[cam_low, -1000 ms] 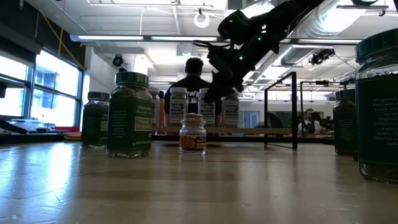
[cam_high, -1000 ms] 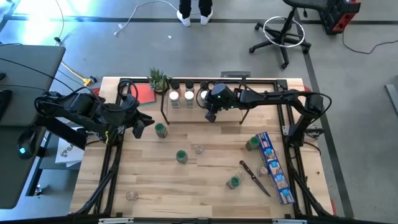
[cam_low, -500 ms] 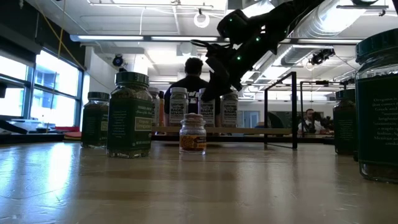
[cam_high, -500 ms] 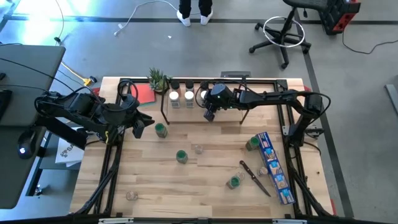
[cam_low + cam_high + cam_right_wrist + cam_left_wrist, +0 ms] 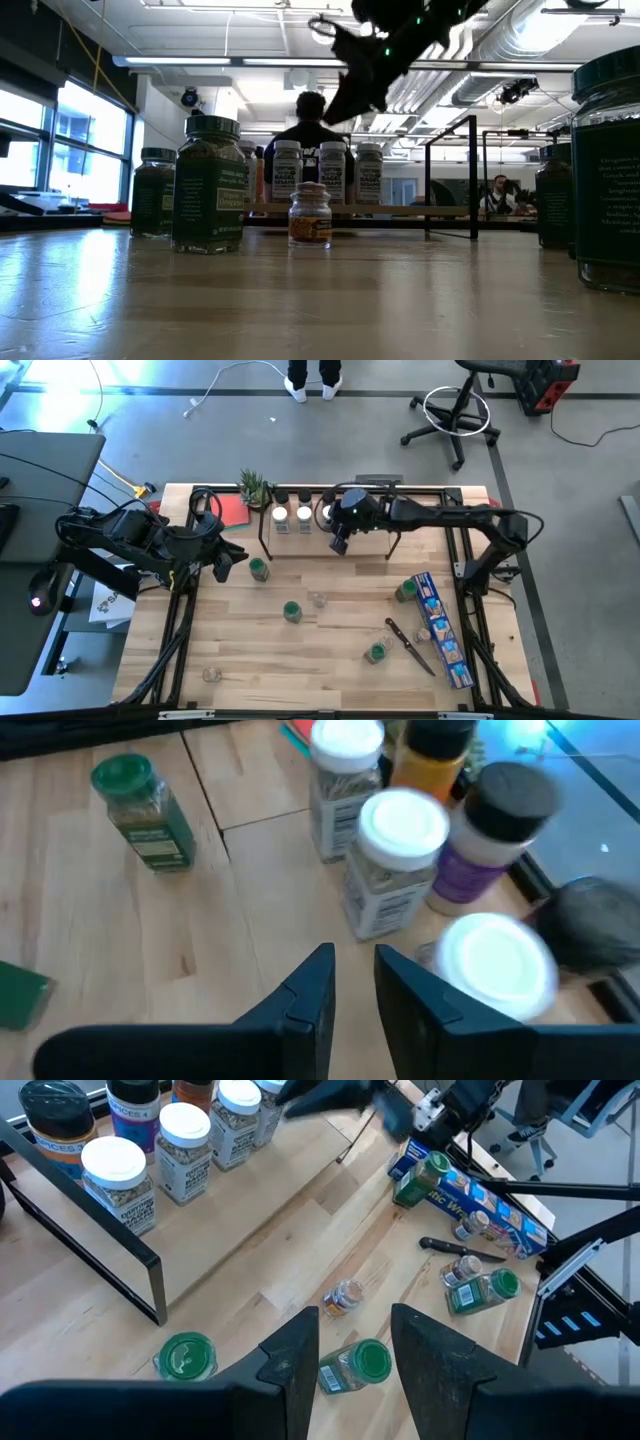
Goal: Shelf spices
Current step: Adjust the white seasoning bottle
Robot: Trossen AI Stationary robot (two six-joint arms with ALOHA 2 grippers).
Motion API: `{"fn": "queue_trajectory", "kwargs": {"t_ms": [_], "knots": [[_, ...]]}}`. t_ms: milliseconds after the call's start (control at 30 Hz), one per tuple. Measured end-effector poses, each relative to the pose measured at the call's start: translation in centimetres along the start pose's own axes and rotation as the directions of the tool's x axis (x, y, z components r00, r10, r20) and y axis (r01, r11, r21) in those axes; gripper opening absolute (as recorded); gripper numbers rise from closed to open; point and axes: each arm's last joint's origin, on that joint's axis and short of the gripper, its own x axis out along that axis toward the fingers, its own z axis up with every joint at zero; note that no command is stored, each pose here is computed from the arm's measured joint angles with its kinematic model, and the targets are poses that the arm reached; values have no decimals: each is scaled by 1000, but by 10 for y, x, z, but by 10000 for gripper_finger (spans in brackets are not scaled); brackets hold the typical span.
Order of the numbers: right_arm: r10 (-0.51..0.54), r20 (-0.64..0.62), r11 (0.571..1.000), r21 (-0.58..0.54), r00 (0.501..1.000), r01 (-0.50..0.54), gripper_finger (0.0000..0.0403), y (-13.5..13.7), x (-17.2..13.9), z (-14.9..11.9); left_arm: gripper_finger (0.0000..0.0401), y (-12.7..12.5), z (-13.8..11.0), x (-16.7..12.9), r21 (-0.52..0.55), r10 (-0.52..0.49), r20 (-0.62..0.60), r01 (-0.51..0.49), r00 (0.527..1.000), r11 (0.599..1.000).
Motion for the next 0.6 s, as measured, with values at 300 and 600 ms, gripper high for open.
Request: {"fn": "queue_trajectory", "kwargs": {"t_ms": [300,600], "knots": [[-85,-71,996,35,994,88,67,-42,-70,49,120,1,10,19,-13,49,-13,-50,999,999],[-86,-168,981,160,982,113,42,-1,-97,44,79,-1,47,111,191,-37,-131,62,991,980]]}}
